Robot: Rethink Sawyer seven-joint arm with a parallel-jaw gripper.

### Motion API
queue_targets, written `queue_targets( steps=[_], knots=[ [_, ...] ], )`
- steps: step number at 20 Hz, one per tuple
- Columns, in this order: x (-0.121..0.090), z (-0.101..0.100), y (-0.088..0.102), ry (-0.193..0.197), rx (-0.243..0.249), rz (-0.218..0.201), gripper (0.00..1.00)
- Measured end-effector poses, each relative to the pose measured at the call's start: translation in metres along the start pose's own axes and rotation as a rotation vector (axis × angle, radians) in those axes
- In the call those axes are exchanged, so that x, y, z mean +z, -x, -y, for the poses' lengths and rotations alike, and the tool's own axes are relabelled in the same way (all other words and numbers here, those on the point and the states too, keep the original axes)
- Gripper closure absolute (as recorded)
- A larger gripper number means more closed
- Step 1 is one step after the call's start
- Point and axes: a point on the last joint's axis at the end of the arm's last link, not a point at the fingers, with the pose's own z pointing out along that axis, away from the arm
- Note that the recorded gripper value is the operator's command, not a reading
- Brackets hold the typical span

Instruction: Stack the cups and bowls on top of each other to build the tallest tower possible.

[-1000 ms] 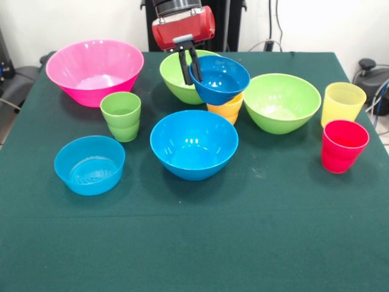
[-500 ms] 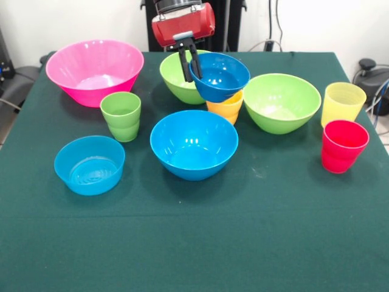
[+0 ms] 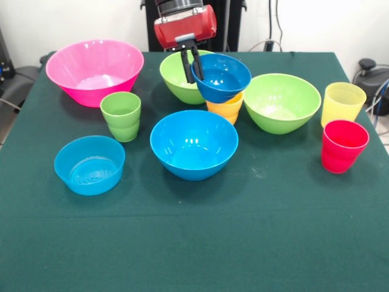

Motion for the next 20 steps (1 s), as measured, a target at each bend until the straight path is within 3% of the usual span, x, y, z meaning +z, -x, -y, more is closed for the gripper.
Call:
queue_targets(
  steps=[8,20],
  knots=[
    [0.002,0.000,-0.007,0.007,0.010,-0.014,1.00],
    [0.003,0.008,-0.028,0.039,0.076,-0.055,1.00]
  ],
)
